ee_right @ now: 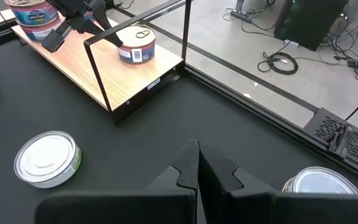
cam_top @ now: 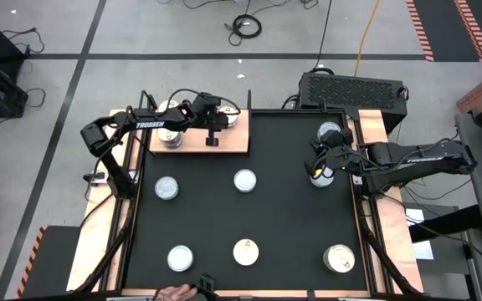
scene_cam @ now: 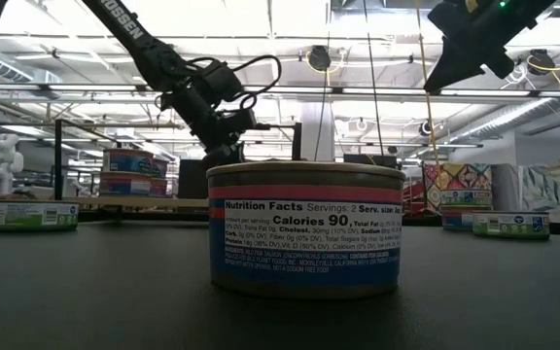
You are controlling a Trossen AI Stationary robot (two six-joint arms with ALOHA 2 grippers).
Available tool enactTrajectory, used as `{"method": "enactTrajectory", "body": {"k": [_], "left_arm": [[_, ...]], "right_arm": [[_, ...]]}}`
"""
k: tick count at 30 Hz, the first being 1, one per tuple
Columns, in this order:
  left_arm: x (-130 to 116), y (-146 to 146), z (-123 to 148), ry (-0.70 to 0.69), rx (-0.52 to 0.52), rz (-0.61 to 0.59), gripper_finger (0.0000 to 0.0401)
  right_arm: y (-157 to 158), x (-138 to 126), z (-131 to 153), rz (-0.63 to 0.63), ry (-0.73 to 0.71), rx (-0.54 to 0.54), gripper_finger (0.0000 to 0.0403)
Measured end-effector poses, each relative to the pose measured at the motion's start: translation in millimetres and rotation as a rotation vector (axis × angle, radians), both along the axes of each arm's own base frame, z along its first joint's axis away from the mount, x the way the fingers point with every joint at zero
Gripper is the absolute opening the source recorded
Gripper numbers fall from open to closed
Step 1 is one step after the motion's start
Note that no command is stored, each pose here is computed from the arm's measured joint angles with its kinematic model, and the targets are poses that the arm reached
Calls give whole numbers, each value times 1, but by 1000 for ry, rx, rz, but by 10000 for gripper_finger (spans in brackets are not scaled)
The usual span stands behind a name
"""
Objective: Stack canned seafood by type on shelf
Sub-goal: Put the blue tuna can on the shelf, then remove the green tuna can from the top of the blue tuna can
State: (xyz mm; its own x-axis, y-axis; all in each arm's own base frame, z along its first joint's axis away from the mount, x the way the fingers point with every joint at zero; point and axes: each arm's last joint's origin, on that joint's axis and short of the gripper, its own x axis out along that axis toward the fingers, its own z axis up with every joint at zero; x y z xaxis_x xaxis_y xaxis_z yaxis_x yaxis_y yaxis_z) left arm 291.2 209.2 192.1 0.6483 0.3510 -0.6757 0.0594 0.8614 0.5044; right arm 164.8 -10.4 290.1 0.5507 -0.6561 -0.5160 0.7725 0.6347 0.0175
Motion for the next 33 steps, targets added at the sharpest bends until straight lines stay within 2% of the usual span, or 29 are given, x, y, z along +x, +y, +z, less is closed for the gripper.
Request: {"method": "enactTrajectory", "body": {"k": [7,19,23,28,33], "left_arm": [[2,-3,0,42,57,55,3],[9,-13,0,51,81,41,48],[10,-14,1,84,123,80,57],[11,-21,13,71,149,72,59],[9,-33,23,62,119,53,59]], "right_arm": [[0,0,0,4,4,-2,0],[0,0,0,21,24,-18,0],[0,0,0,23,27,-20,0],[0,0,0,22,30,-25,0],[0,0,1,18,17,-21,0]]}}
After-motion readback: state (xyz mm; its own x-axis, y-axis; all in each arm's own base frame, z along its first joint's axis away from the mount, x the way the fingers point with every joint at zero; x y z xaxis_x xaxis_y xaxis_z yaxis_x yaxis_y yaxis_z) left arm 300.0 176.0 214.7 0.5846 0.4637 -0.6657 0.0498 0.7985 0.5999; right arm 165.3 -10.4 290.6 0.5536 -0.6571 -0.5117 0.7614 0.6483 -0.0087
